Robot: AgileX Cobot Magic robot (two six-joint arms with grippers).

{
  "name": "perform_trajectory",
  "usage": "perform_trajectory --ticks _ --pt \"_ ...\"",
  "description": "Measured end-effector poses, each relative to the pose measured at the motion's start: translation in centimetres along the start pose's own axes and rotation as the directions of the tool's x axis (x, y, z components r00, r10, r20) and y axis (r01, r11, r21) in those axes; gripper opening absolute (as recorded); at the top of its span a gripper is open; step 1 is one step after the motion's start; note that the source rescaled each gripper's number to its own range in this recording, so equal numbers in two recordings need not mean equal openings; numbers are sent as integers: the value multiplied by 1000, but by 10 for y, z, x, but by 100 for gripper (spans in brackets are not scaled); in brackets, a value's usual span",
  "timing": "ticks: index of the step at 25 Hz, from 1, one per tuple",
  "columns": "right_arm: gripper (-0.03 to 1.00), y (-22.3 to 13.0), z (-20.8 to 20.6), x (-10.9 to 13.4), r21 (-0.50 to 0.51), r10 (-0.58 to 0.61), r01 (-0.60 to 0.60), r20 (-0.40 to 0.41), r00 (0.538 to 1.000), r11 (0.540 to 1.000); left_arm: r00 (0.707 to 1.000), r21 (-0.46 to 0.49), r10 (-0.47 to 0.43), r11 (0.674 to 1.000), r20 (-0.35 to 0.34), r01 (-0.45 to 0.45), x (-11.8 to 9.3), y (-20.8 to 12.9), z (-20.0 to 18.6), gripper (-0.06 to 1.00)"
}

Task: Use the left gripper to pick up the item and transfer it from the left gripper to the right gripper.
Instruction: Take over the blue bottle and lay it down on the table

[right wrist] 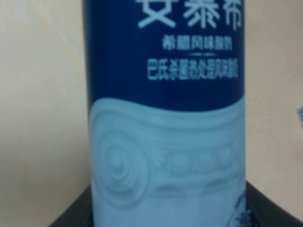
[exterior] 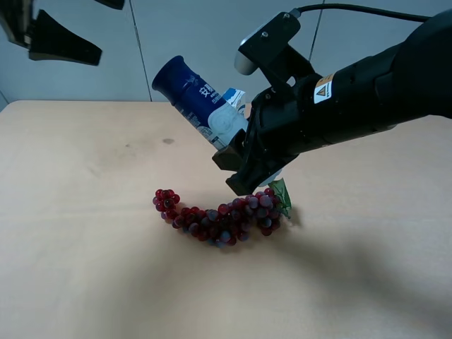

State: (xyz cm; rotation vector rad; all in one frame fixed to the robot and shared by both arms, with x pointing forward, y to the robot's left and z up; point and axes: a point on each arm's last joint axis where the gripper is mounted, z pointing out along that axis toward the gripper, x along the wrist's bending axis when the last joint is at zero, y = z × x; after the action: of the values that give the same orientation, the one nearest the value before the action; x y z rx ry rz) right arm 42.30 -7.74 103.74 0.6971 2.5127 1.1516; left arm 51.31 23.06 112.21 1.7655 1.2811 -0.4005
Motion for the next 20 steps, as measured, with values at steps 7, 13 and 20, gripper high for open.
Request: perform_trajectory --ticks 7,13,20 --pt "0 0 0 0 0 2 -2 0 1000 1000 961 -72 66 993 -270 -89 -25 -23 -49 100" --pt "0 0 0 0 2 2 -2 -1 1000 1000 874 -116 51 986 -483 -121 -50 -52 -83 99" --pt "0 0 0 0 2 2 -2 -1 1000 1000 745 -221 1 955 -667 -199 -82 -95 -122 97"
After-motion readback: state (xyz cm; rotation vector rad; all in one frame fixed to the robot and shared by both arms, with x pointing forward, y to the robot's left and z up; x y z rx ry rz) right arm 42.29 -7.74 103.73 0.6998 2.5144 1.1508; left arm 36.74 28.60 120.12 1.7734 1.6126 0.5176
